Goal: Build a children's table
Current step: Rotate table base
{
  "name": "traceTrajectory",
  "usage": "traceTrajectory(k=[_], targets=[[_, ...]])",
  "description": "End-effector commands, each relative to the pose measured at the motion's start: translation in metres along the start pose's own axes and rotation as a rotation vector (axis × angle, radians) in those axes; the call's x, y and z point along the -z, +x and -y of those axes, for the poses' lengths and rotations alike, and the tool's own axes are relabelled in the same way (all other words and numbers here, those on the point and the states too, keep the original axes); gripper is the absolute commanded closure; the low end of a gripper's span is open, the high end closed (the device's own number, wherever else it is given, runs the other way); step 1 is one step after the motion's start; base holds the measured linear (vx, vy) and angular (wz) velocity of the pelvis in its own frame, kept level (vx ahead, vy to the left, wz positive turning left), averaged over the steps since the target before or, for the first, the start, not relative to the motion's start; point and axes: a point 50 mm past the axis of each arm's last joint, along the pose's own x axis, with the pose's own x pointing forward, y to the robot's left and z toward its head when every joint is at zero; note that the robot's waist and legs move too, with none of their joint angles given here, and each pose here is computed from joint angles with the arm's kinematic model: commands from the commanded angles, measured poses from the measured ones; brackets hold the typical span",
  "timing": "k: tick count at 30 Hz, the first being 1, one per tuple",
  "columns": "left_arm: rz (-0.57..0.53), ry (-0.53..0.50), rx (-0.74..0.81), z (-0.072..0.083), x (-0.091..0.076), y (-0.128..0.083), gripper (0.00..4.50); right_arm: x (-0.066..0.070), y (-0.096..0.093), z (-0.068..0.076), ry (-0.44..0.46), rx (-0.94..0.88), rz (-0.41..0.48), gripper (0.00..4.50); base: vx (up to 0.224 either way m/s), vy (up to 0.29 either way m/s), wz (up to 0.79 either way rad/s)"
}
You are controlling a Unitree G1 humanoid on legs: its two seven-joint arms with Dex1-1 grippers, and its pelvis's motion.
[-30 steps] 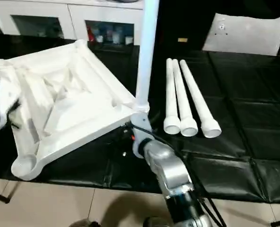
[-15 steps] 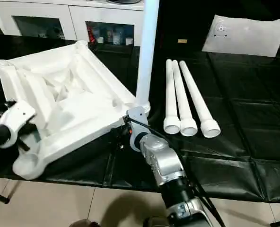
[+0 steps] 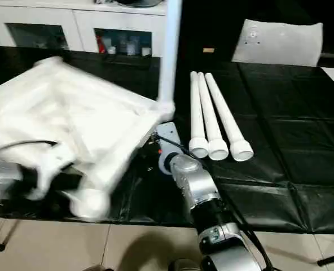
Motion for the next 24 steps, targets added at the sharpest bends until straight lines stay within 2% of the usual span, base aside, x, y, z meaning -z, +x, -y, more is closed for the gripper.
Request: traceTrajectory(k=[1,3,5,8,11,12,13,15,17,19,20,22,24], targets=[[0.134,0.047,0.121,0.015,-0.027,0.016,4.48,-0.010,0.008,-0.026,-0.014,-0.112,0.025,0.00,0.000,0.000,0.00],[0.161,0.047,0.103,0.012,-0.032,0.020,4.48,-0.011,0.009,-0.027,-0.015,-0.114,0.028,0.00,0.000,0.000,0.00],[0.185,0.053,0.021,0.001,-0.039,0.026,4.48,-0.014,0.009,-0.028,-0.014,-0.109,0.039,0.00,0.000,0.000,0.00],[0.182,0.069,-0.099,-0.015,-0.043,0.030,4.48,-0.016,0.010,-0.026,-0.011,-0.099,0.050,0.00,0.000,0.000,0.00],[0.175,0.084,-0.145,-0.022,-0.044,0.031,4.48,-0.016,0.010,-0.025,-0.010,-0.096,0.052,0.00,0.000,0.000,0.00],[0.181,0.124,-0.253,-0.037,-0.047,0.031,4.48,-0.018,0.008,-0.022,-0.019,-0.086,0.062,0.00,0.000,0.000,0.00],[0.184,0.151,-0.299,-0.044,-0.048,0.030,4.48,-0.021,0.006,-0.019,-0.029,-0.071,0.077,0.00,0.000,0.000,0.00],[0.186,0.168,-0.325,-0.048,-0.048,0.030,4.48,-0.023,0.005,-0.017,-0.035,-0.061,0.088,0.00,0.000,0.000,0.00],[0.221,0.182,-0.347,-0.053,-0.049,0.029,4.48,-0.031,0.001,-0.011,-0.047,-0.022,0.127,0.00,0.000,0.000,0.00],[0.221,0.182,-0.347,-0.053,-0.049,0.029,4.48,-0.031,0.001,-0.011,-0.047,-0.022,0.127,0.00,0.000,0.000,0.00],[0.281,0.204,-0.342,-0.055,-0.054,0.027,4.48,-0.046,-0.003,0.000,-0.056,0.059,0.172,0.00,0.000,0.000,0.00],[0.308,0.214,-0.344,-0.056,-0.057,0.026,4.48,-0.051,-0.005,0.005,-0.081,0.102,0.179,0.00,0.000,0.000,0.00],[0.404,0.185,-0.341,-0.055,-0.066,0.021,4.48,-0.062,-0.009,0.021,-0.135,0.249,0.133,0.00,0.000,0.000,0.00]])
